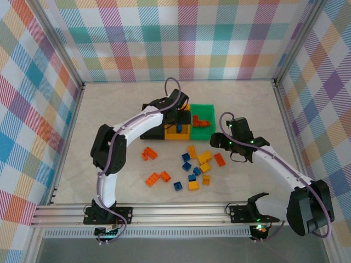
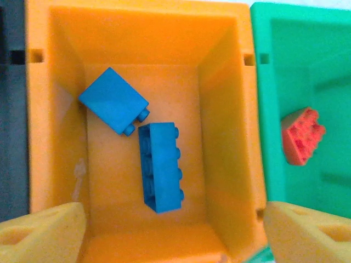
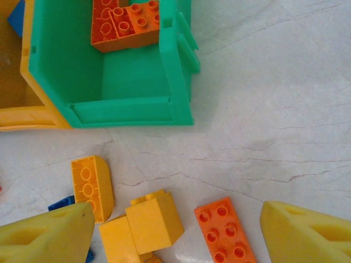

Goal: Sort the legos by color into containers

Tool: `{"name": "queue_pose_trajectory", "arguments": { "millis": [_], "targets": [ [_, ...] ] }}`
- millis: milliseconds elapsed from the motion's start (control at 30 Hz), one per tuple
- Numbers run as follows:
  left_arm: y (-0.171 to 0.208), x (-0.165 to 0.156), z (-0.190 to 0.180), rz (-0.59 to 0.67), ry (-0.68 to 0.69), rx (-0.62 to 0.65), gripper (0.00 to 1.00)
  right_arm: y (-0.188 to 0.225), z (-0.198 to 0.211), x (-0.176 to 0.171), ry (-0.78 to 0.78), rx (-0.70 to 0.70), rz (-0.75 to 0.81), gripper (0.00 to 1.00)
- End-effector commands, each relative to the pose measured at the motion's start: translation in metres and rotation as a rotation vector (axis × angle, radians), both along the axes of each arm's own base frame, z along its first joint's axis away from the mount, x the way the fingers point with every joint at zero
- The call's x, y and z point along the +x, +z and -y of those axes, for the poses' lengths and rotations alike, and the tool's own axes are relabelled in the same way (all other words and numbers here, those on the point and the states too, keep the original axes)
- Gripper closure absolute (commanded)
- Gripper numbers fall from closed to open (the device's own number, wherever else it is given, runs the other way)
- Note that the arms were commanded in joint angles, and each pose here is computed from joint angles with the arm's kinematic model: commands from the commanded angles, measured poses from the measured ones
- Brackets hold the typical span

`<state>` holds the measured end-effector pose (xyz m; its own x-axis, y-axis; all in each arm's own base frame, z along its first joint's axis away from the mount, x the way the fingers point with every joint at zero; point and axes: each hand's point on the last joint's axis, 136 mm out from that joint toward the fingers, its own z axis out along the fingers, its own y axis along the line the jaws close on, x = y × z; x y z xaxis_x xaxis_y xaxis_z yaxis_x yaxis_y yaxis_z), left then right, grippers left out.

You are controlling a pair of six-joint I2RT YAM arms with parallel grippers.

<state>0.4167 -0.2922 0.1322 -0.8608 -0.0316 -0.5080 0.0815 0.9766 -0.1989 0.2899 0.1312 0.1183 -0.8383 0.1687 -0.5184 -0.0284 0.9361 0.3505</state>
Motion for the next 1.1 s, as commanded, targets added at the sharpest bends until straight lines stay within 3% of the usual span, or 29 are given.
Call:
{"name": "queue_pose_trajectory", "arguments": {
  "millis": [0, 100, 267, 567, 800, 1067],
  "targets": [
    [0.051, -0.016, 0.004, 0.086, -0.021, -0.094, 0.08, 0.01, -0.006, 0.0, 0.03, 0.027, 0.022, 0.2],
    [0.067, -0.032, -0.001, 0.106, -0.027, -0.13, 0.0, 0.01, -0.009, -0.003, 0.046, 0.03, 0.017, 0.21],
    [0.075, -0.065, -0.013, 0.094, -0.031, -0.191, 0.0, 0.002, -0.023, -0.02, 0.118, 0.027, -0.038, 0.23],
    [0.039, -0.122, -0.049, 0.036, -0.002, -0.198, 0.0, -0.04, -0.054, -0.106, 0.333, -0.045, -0.266, 0.27],
    [0.013, -0.141, -0.075, 0.0, 0.034, -0.146, 0.0, -0.05, -0.087, -0.16, 0.509, -0.12, -0.32, 0.27],
    [0.005, -0.153, -0.095, -0.009, 0.064, -0.13, 0.0, -0.065, -0.11, -0.171, 0.553, -0.218, -0.315, 0.27]
  ]
}}
